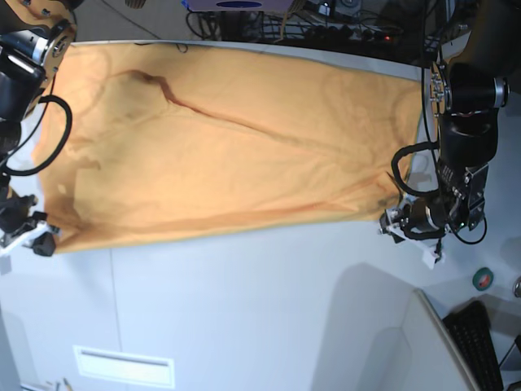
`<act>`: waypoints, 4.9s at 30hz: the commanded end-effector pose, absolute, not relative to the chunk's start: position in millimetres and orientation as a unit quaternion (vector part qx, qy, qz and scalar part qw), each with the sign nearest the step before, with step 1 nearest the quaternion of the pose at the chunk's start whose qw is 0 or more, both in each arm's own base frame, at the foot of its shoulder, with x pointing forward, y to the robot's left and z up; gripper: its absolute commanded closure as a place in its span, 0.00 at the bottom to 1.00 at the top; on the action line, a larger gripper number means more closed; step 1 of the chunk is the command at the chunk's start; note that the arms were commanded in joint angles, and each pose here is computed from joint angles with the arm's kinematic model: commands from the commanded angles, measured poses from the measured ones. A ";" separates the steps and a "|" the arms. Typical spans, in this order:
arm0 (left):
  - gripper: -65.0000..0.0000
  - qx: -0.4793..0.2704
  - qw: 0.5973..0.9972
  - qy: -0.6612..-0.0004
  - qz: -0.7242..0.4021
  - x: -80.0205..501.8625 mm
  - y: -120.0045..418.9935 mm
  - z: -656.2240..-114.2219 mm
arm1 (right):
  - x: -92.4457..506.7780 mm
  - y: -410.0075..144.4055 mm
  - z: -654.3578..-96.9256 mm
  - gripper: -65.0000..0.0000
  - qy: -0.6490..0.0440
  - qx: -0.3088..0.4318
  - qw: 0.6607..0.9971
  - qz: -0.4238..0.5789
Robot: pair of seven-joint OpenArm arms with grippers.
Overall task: Layout the t-shirt on the table in an organized manner, then fold the t-shirt properly
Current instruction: 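Lift the hem edge with both grippers and fold it over the shirt, then drag the folded strip with both grippers away from the table edge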
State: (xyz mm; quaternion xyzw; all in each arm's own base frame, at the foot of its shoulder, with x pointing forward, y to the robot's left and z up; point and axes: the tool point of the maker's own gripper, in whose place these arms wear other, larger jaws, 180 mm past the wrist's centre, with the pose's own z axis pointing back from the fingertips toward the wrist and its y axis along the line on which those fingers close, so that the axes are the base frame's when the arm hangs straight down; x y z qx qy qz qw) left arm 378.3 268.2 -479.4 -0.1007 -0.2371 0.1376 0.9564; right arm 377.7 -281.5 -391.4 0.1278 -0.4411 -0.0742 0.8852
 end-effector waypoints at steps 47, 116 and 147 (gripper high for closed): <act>1.00 -0.114 0.888 -0.440 0.071 485.1 243.2 -340.8 | 429.6 -274.9 -349.2 1.00 -0.501 0.138 0.853 -0.040; 1.00 -0.038 0.950 -0.309 -0.018 305.3 271.9 -429.4 | 202.3 -271.3 -402.8 1.00 -0.351 0.035 0.935 0.040; 1.00 -0.018 0.967 -0.252 -0.041 265.6 281.6 -441.1 | 142.4 -261.9 -436.1 1.00 -0.262 0.049 0.964 0.029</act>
